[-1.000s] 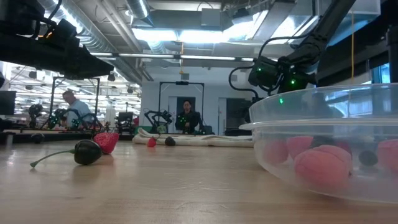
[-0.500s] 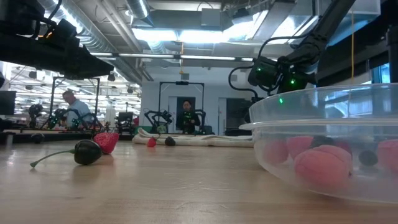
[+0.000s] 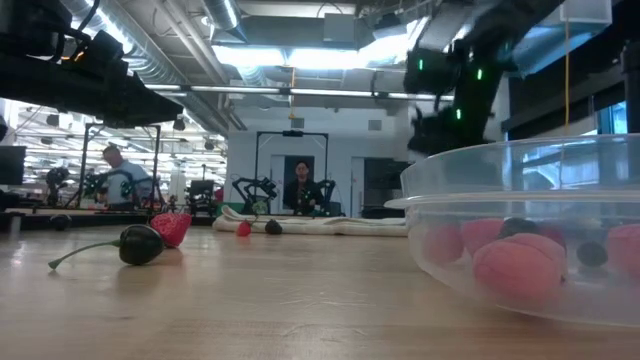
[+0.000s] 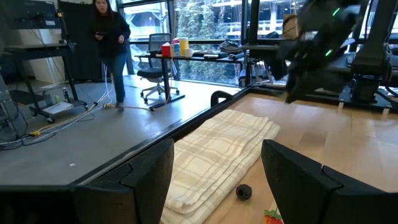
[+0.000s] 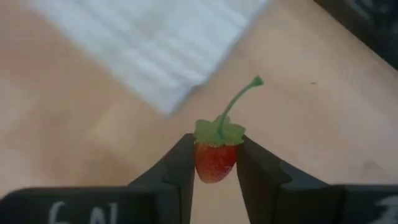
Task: Pick and placing Produce into tupperware
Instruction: Put the top right red strawberry into the transparent bin
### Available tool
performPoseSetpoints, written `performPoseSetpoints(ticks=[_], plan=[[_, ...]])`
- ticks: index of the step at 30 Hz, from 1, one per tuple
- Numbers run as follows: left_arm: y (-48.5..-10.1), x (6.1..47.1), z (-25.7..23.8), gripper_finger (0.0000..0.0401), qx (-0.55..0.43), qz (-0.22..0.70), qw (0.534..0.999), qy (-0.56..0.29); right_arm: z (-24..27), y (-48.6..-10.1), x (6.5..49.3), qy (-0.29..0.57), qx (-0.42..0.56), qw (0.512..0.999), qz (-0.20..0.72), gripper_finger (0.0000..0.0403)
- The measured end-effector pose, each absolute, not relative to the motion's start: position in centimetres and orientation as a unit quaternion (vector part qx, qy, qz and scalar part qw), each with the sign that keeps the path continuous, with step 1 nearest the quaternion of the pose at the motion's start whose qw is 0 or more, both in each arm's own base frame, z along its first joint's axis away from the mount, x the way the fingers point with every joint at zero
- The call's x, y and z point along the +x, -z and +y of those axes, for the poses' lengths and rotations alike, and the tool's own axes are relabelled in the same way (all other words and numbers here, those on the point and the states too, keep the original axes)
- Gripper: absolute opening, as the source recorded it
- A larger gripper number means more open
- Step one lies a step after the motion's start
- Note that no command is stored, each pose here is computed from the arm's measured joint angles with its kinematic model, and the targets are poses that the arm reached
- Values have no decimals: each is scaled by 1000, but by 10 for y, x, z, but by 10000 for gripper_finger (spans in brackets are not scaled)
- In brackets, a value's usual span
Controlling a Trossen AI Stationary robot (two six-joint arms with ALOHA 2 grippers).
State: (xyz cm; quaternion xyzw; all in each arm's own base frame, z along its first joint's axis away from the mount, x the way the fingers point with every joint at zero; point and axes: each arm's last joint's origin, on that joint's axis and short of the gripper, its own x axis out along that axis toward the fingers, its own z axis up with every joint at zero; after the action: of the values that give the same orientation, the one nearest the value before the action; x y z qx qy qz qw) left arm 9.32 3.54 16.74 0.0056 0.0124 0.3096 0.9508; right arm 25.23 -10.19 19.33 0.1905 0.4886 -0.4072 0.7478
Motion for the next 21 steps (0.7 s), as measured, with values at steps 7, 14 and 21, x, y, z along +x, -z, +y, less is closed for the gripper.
performPoseSetpoints(ticks=[7,14,21], plan=[[-167,93,35,237,6,13,951,-310,-36,-231,268,256,198,810,490,102],[-167,93,35,237,5,12,951,-310,48,-237,277,120,187,858,463,104],[-167,93,35,237,2,11,951,-310,120,-231,274,3,166,884,437,104]])
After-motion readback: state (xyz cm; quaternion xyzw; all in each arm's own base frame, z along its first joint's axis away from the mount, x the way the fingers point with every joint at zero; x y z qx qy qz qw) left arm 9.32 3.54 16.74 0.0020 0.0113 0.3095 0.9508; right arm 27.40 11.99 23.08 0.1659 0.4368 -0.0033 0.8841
